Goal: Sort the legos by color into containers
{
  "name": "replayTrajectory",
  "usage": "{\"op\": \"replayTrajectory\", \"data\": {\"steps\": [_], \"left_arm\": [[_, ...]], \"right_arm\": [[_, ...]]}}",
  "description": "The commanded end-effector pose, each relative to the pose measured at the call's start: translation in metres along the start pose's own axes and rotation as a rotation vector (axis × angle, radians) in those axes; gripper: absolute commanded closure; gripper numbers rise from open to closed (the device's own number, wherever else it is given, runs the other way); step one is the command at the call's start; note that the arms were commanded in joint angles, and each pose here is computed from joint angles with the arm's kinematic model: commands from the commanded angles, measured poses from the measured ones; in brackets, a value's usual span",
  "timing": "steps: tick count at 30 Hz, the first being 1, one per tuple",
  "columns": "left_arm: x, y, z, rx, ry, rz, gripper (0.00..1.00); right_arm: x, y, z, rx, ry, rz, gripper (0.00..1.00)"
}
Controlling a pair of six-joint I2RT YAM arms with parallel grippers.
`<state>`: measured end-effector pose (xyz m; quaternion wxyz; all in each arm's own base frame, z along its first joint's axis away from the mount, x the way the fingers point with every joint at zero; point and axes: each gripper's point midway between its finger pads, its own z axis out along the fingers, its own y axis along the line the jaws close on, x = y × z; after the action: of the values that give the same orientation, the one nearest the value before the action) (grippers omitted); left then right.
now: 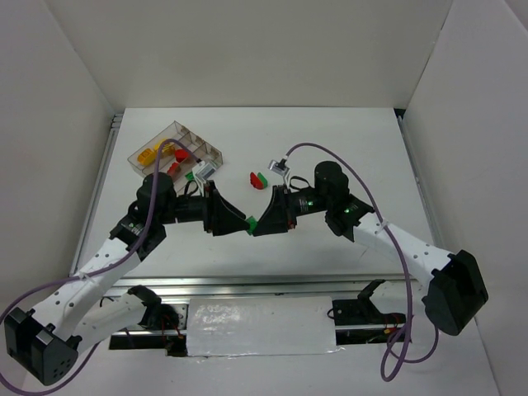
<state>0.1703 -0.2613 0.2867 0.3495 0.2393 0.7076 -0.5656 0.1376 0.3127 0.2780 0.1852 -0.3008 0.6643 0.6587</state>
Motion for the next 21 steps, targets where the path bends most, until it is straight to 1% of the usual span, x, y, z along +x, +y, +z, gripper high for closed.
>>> {"op": "replayTrajectory", "data": {"steps": [1, 2, 4, 5, 7, 8, 9, 10, 11, 12, 13, 14, 15, 16, 17, 21], "left_arm": [[-0.014, -0.015, 0.001, 0.056, -0.032, 0.053, 0.37], [-0.015, -0.016, 0.000, 0.057, -0.033, 0.054, 0.50], [-0.015, -0.018, 0.000, 0.062, -0.032, 0.060, 0.62], [-0.016, -0.019, 0.000, 0.064, -0.031, 0.063, 0.73], [-0.016, -0.020, 0.000, 0.064, -0.028, 0.064, 0.83], [-0.016, -0.021, 0.000, 0.069, -0.025, 0.066, 0.95], [-0.016, -0.021, 0.000, 0.073, -0.025, 0.065, 1.00], [-0.017, -0.025, -0.001, 0.086, -0.029, 0.073, 1.00], [-0.017, -0.025, -0.001, 0.088, -0.031, 0.072, 1.00], [-0.018, -0.024, -0.001, 0.085, -0.037, 0.074, 1.00], [-0.019, -0.023, -0.001, 0.075, -0.042, 0.071, 1.00], [-0.021, -0.022, -0.001, 0.063, -0.049, 0.075, 1.00], [-0.025, -0.017, -0.001, 0.026, -0.065, 0.073, 1.00], [-0.022, -0.010, -0.001, -0.009, -0.054, 0.055, 1.00], [-0.028, -0.008, -0.001, -0.029, -0.065, 0.069, 1.00], [-0.040, 0.017, -0.007, -0.178, -0.091, 0.046, 1.00]], "right_arm": [[-0.016, 0.013, 0.006, -0.033, -0.024, -0.067, 1.00], [-0.017, 0.011, 0.007, -0.028, -0.026, -0.064, 1.00], [-0.018, 0.010, 0.008, -0.027, -0.026, -0.065, 1.00], [-0.017, 0.009, 0.008, -0.024, -0.027, -0.062, 1.00], [-0.019, 0.007, 0.009, -0.016, -0.031, -0.062, 1.00], [-0.019, 0.007, 0.010, -0.017, -0.030, -0.062, 1.00], [-0.020, 0.007, 0.011, -0.015, -0.034, -0.062, 1.00], [-0.020, 0.005, 0.011, -0.012, -0.035, -0.059, 1.00], [-0.021, 0.005, 0.011, -0.010, -0.036, -0.062, 0.95], [-0.020, 0.003, 0.011, -0.007, -0.037, -0.061, 0.85], [-0.021, 0.001, 0.011, -0.002, -0.045, -0.061, 0.41], [-0.023, -0.001, 0.009, 0.008, -0.056, -0.058, 0.19], [-0.024, -0.007, 0.008, 0.031, -0.074, -0.050, 0.01], [-0.025, -0.010, 0.006, 0.047, -0.085, -0.052, 0.00], [-0.028, -0.017, 0.001, 0.071, -0.099, -0.042, 0.00], [-0.026, -0.049, -0.013, 0.161, -0.140, 0.005, 0.00]]}}
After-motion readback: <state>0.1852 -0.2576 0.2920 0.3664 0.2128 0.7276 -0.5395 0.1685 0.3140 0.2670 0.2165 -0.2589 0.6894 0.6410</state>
